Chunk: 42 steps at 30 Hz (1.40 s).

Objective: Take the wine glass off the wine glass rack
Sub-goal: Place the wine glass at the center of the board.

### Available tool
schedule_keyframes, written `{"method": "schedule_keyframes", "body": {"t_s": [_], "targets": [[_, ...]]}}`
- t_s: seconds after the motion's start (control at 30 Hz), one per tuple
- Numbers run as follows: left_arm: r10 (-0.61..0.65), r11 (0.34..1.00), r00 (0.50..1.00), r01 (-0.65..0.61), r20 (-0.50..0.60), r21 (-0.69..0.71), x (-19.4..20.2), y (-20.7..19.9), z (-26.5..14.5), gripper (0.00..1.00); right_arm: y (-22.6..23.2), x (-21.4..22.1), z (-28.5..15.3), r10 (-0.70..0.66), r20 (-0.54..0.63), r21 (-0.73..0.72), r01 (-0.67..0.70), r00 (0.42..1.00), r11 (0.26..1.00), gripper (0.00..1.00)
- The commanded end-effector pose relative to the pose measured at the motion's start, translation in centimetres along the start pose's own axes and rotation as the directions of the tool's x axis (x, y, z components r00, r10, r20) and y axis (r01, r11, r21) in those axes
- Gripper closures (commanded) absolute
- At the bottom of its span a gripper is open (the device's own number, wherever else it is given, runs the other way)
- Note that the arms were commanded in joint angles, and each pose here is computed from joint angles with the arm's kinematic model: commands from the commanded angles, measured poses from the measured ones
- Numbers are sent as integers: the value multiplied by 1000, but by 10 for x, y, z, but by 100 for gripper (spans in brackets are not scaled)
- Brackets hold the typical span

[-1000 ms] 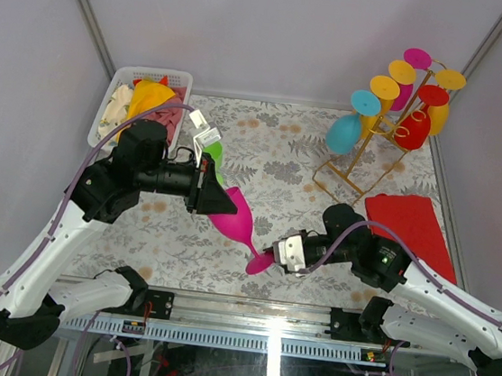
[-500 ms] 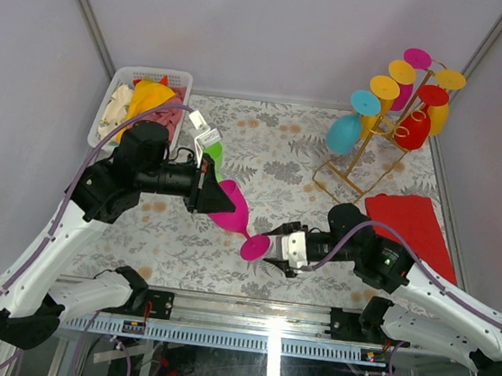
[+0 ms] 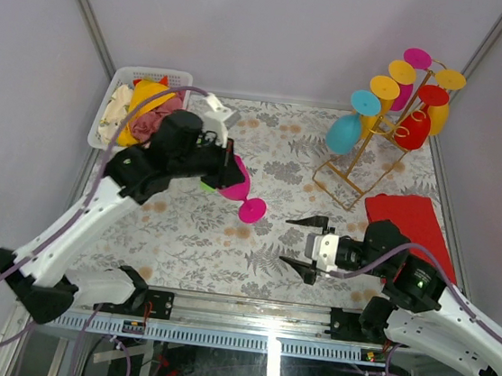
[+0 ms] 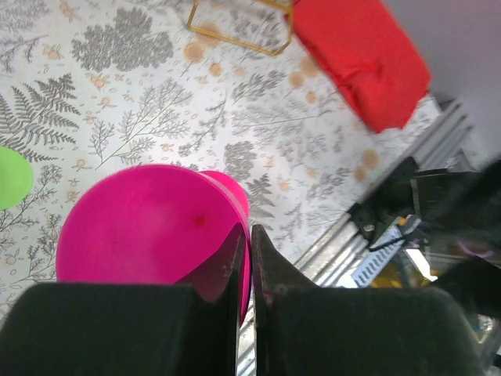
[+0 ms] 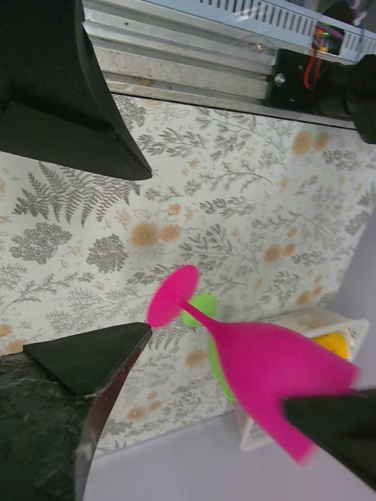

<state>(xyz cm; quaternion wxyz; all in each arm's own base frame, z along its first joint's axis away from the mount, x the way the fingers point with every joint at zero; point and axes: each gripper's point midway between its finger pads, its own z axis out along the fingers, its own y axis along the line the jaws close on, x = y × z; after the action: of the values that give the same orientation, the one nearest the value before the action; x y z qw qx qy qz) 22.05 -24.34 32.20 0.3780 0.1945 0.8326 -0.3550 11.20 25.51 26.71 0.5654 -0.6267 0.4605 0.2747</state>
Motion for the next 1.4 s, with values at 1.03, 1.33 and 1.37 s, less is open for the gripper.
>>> {"method": "schedule_keyframes", "body": {"t_s": [1.03,1.33,1.37], "targets": [[186,843,982,-155,10,-515,3,108,150,100,-12,-33,-11,13,123,66,-21,992,998,17],[157,821,986,-105,46,-562,4,143,168,100,-10,-33,-12,23,122,60,-31,992,998,17],[143,824,988,-84,63,-561,2,147,168,100,-10,-33,-12,24,122,61,-32,992,998,16]]}}
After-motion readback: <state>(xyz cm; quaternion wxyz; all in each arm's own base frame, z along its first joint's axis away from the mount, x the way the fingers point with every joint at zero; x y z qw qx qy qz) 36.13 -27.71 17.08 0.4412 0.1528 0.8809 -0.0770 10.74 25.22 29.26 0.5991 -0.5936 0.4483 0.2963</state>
